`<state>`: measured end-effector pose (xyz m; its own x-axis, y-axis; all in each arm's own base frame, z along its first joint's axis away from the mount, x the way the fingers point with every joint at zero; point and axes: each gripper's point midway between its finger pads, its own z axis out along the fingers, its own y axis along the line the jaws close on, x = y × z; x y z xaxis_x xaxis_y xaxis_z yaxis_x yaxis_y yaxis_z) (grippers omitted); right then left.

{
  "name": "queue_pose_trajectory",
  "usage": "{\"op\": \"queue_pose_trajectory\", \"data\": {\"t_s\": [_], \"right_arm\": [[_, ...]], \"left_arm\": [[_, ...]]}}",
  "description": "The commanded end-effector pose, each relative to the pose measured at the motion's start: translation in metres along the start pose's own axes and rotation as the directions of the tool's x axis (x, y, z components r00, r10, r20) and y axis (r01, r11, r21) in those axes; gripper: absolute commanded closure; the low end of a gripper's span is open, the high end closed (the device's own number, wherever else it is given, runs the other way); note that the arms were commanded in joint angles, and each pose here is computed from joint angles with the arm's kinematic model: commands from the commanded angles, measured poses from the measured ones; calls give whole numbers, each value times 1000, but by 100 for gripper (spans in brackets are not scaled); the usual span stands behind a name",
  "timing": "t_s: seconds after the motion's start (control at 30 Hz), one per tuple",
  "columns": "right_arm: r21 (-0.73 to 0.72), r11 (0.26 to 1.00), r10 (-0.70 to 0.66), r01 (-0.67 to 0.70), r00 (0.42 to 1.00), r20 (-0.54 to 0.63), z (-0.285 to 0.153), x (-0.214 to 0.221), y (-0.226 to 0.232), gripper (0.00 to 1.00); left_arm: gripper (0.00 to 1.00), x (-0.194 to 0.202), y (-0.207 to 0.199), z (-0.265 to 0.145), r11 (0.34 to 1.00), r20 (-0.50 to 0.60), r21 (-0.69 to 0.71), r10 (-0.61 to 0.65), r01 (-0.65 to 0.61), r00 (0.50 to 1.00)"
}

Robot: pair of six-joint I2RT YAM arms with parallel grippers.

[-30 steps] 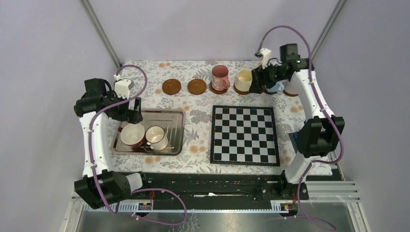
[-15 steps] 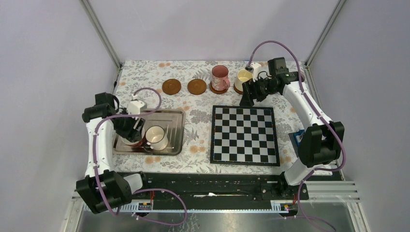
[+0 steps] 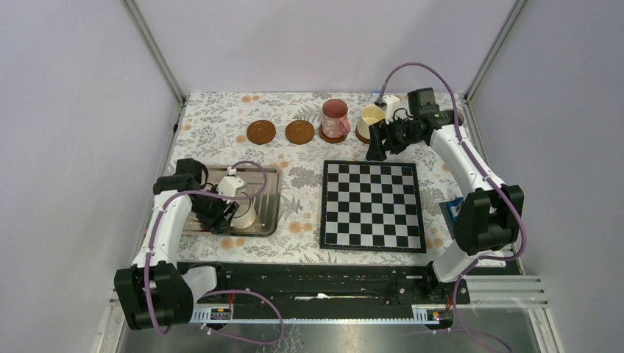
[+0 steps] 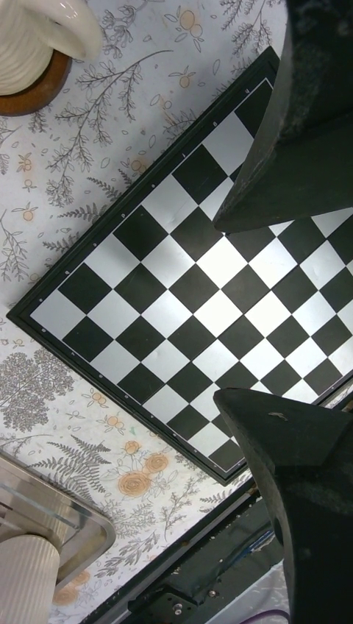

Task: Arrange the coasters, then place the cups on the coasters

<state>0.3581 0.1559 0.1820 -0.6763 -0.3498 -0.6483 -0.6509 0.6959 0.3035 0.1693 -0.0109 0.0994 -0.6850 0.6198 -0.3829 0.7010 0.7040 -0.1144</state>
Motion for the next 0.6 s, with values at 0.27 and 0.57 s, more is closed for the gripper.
{"op": "queue_pose_trajectory", "data": {"t_s": [0.27, 0.57], "right_arm": [[39, 999, -9, 7, 999, 54, -12, -10, 6, 16], [10, 1000, -13, 12, 998, 64, -8, -17, 7, 16]], "left_arm": [[59, -13, 18, 26, 998, 23, -44, -37, 38, 999], [85, -42, 28, 43, 978, 86, -76, -186, 193, 979]]}}
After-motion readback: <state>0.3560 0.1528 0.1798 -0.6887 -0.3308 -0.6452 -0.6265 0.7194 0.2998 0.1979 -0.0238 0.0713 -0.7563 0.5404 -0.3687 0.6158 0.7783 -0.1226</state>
